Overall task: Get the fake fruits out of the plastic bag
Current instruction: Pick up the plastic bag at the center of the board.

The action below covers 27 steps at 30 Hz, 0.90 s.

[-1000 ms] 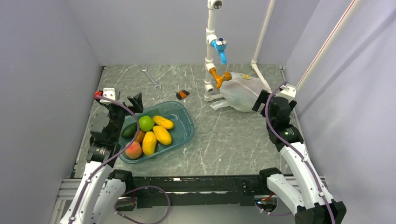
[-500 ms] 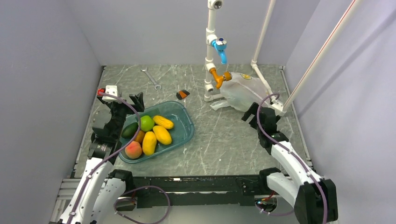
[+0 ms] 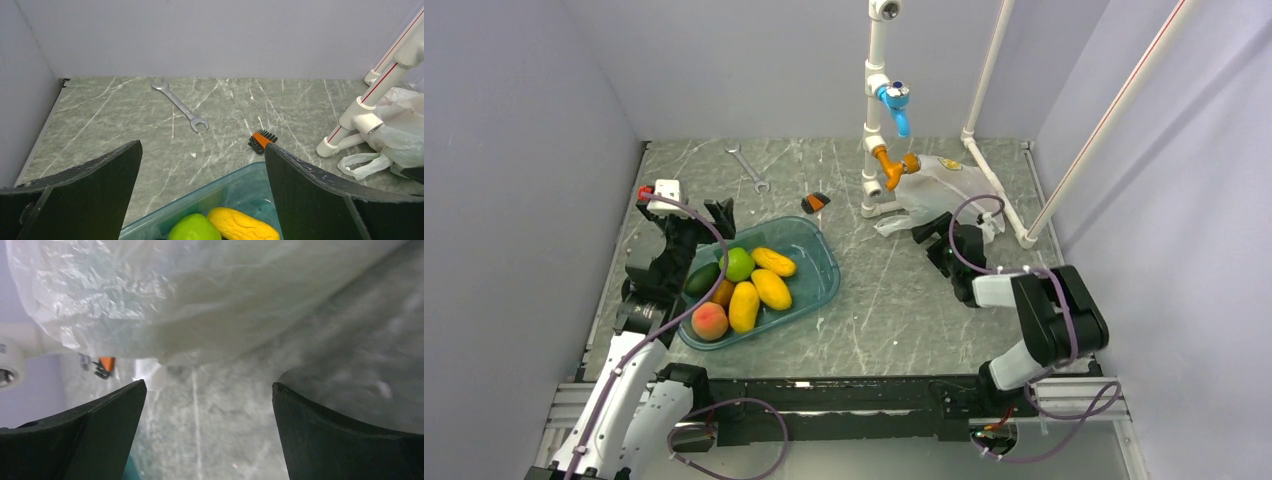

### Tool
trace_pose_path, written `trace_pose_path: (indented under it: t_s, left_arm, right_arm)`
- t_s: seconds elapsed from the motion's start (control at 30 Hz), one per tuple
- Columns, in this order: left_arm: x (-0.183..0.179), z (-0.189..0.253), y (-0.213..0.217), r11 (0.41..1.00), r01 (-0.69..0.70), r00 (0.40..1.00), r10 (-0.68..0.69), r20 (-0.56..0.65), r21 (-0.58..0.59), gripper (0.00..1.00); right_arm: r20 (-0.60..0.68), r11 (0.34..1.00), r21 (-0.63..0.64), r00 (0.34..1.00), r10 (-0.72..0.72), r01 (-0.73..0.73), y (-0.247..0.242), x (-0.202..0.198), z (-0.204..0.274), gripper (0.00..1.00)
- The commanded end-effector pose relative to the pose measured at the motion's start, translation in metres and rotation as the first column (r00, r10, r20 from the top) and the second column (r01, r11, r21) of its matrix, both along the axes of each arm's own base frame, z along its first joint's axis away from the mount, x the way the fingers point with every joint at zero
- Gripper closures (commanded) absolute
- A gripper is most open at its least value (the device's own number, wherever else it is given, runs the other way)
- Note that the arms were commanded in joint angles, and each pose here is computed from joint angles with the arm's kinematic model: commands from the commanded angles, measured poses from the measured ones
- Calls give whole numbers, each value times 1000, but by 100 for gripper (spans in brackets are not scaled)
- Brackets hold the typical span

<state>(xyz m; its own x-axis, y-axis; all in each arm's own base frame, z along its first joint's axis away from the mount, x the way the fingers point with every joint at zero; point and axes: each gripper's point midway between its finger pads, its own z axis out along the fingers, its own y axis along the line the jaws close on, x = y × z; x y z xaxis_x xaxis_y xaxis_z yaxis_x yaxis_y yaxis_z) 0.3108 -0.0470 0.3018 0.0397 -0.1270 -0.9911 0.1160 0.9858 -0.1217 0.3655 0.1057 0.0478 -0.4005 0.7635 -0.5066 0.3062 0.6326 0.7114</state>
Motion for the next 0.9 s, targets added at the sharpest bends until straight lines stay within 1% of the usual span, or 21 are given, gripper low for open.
trace_pose_path:
  t_s: [0.0, 0.13, 0.17, 0.27, 0.37, 0.4, 0.47, 0.57, 0.67, 0.73, 0.77, 0.87]
  left_arm:
    - [-2, 29, -2, 1000, 14, 998, -14, 67, -13, 1]
    - [-1, 28, -4, 1000, 24, 997, -23, 69, -16, 1]
    - [-1, 28, -4, 1000, 26, 997, -25, 67, -16, 1]
    - [1, 26, -6, 999, 31, 998, -30, 59, -16, 0]
    - [2, 24, -7, 999, 37, 998, -36, 54, -15, 1]
    - [2, 24, -8, 999, 41, 998, -40, 54, -15, 1]
    - [3, 24, -8, 999, 44, 998, -43, 52, -16, 1]
    - [3, 23, -8, 999, 44, 998, -43, 50, -17, 1]
    - [3, 23, -8, 999, 44, 998, -43, 51, -17, 1]
    - [3, 23, -9, 999, 44, 998, -43, 51, -20, 1]
    - [3, 24, -9, 999, 45, 998, -43, 54, -21, 1]
    - [2, 24, -12, 998, 63, 996, -62, 57, -22, 1]
  right_arm:
    - [134, 986, 167, 991, -30, 7, 31, 35, 32, 0]
    - [157, 977, 206, 983, -90, 57, 43, 52, 27, 4]
    - [150, 973, 223, 984, -98, 63, 48, 56, 25, 7]
    - [130, 963, 233, 977, -172, 138, 49, 64, 15, 10]
    - [133, 961, 196, 966, -221, 192, 48, 70, 11, 17]
    - [120, 963, 171, 966, -231, 209, 48, 72, 8, 19]
    - [87, 969, 106, 968, -234, 224, 47, 78, 2, 26]
    - [66, 970, 73, 969, -238, 233, 46, 80, -2, 46]
    - [117, 978, 76, 972, -203, 195, 47, 76, 13, 72]
    - [158, 984, 67, 972, -175, 166, 46, 69, 28, 94]
    - [175, 985, 65, 970, -171, 162, 43, 63, 34, 100]
    - [221, 984, 91, 961, -168, 151, 32, 36, 59, 100]
